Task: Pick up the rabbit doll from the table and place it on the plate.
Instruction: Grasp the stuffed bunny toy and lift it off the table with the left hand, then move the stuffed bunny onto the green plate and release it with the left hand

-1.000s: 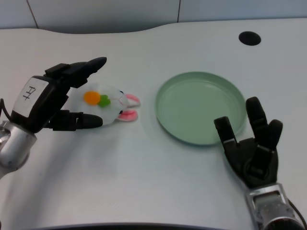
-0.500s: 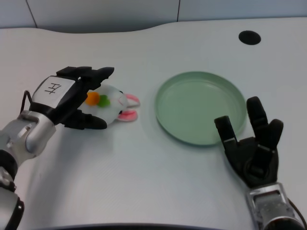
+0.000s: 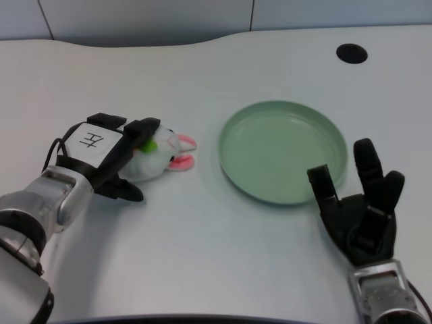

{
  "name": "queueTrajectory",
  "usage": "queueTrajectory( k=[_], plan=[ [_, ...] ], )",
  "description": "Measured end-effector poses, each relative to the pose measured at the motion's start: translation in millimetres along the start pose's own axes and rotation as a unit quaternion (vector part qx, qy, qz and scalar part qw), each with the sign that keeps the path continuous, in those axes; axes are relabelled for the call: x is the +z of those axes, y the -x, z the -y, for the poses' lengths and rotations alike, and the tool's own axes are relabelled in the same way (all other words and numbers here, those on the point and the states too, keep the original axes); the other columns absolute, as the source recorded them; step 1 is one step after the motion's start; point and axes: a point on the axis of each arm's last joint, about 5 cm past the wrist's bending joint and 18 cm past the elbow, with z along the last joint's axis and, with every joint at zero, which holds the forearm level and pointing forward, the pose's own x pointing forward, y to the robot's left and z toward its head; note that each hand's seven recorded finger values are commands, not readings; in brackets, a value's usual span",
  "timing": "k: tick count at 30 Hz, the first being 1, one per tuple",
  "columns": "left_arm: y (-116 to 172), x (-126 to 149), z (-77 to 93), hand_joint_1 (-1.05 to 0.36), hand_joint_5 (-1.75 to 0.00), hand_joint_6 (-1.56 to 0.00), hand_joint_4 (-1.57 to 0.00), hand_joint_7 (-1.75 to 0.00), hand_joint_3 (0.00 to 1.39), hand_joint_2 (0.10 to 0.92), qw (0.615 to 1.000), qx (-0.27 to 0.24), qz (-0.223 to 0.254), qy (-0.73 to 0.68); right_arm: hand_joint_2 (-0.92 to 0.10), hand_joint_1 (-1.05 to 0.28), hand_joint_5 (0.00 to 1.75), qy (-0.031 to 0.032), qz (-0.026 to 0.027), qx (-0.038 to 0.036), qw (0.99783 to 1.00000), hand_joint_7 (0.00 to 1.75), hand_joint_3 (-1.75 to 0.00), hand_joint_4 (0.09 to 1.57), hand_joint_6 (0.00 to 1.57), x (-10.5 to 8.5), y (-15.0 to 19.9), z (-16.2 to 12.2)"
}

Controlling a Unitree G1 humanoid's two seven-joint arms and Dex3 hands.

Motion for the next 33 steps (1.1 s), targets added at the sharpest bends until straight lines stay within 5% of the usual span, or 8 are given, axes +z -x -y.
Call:
queueTrajectory(
  k=[5,8,10,19,20,22,25,33],
  plan=[
    [0.9,1.5,5.1,-0.78,-0.16,-0.59,-0.69,-0.04,0.01,0.842,0.998,0.011,0.006,-0.057,-0.92,-0.66,1.09,0.0084,0.0052,0.0031,0.99995,0.02,-0.23,0.62,1.05,1.2,2.5,-0.1],
    [1.0,3.4,7.5,-0.73,-0.63,-0.7,-0.55,-0.01,0.0,0.824,0.997,0.029,0.01,-0.069,-0.92,-0.66,1.12,0.0064,0.0136,0.0104,0.99983,0.02,-0.24,0.6,1.04,1.5,3.5,0.1],
    [0.3,5.6,8.6,-0.68,-0.95,-0.89,-0.61,-0.06,0.0,0.818,0.997,0.037,0.01,-0.072,-0.92,-0.65,1.12,0.0047,0.018,0.0107,0.99977,0.02,-0.23,0.6,1.04,1.7,4.0,0.2],
    [-1.5,9.0,9.2,-0.67,-1.07,-0.95,-0.6,-0.06,0.0,0.816,0.996,0.045,0.012,-0.074,-0.92,-0.65,1.12,0.0027,0.0187,0.011,0.99976,0.01,-0.23,0.6,1.04,1.4,4.3,0.2],
    [-2.4,9.6,8.4,-0.62,-1.45,-0.93,-0.74,-0.72,0.2,0.878,0.997,0.049,0.009,-0.066,-0.92,-0.65,1.12,0.0033,0.0191,0.0112,0.99975,0.01,-0.27,0.58,1.03,1.5,4.5,0.3],
    [-6.2,13.8,5.3,-0.54,-1.68,-0.72,-0.82,-1.44,0.29,0.912,0.997,0.068,0.003,-0.025,-0.92,-0.64,1.14,0.0057,0.0204,0.0147,0.99967,0.01,-0.26,0.58,1.04,2.3,4.9,0.5],
    [-11.5,20.4,0.4,-0.52,-1.74,-0.66,-0.84,-1.63,0.3,0.92,0.996,0.091,0.015,0.021,-0.92,-0.64,1.14,0.0069,0.0221,0.0154,0.99961,0.02,-0.22,0.59,1.05,3.2,4.9,0.6],
    [-25.2,22.9,-20.9,-0.51,-1.75,-0.61,-0.81,-1.7,0.28,0.921,0.989,0.139,0.025,0.051,-0.92,-0.65,1.1,0.0019,0.0171,0.0087,0.99981,0.02,-0.19,0.64,1.07,3.0,3.0,0.5]
  ],
)
